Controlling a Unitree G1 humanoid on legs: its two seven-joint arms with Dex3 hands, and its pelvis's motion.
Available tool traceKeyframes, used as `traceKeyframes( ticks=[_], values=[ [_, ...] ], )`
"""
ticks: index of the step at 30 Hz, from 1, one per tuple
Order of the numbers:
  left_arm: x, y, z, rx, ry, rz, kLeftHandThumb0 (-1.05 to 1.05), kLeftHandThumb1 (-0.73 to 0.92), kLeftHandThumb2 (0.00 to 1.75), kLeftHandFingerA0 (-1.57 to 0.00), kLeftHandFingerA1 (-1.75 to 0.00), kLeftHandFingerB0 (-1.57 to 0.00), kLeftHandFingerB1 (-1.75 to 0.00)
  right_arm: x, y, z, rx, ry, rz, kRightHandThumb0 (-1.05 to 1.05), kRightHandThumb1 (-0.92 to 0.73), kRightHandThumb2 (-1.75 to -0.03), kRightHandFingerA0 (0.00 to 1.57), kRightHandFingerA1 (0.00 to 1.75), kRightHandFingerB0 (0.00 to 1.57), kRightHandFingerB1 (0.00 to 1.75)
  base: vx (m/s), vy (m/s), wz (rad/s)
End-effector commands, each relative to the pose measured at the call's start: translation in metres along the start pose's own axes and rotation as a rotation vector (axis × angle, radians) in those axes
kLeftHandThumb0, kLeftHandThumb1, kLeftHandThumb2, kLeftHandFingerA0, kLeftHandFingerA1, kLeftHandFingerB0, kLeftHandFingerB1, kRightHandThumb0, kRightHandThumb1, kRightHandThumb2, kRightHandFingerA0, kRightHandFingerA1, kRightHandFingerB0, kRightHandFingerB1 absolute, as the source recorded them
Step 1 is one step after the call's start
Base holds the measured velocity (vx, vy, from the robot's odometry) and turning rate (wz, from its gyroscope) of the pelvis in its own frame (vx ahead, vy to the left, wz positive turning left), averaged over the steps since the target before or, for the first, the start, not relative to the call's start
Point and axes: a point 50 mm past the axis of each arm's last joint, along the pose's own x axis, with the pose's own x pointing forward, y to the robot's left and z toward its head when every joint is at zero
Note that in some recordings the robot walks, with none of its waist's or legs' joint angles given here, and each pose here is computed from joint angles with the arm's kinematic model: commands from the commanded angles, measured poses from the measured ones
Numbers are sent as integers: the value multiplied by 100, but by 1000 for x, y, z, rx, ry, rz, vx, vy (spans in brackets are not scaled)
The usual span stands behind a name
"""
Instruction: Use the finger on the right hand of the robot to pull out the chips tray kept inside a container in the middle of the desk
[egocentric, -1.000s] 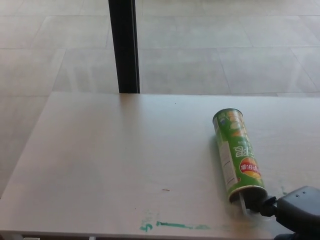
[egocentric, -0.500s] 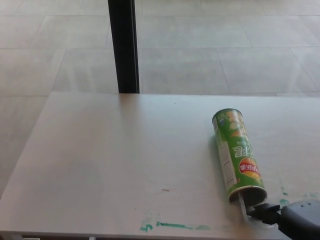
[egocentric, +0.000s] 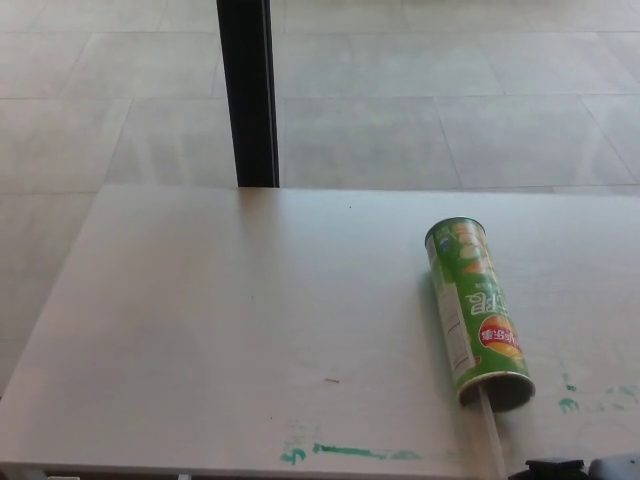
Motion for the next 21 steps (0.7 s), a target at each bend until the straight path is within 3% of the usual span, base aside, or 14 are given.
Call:
traceKeyframes(
  ticks=[1,21],
  values=[
    [3,4,1,55,10,6,-41,69,60,-49,-57,-46,-46,-10,13,-5,38,17,77,-31,-55,-59,86,140,49,40,0,0,0],
    [3,4,3,13,-7,2,-40,67,59,-47,-60,-50,-49,-24,24,-5,111,19,89,-31,-56,-61,83,146,48,40,0,0,0]
  ],
)
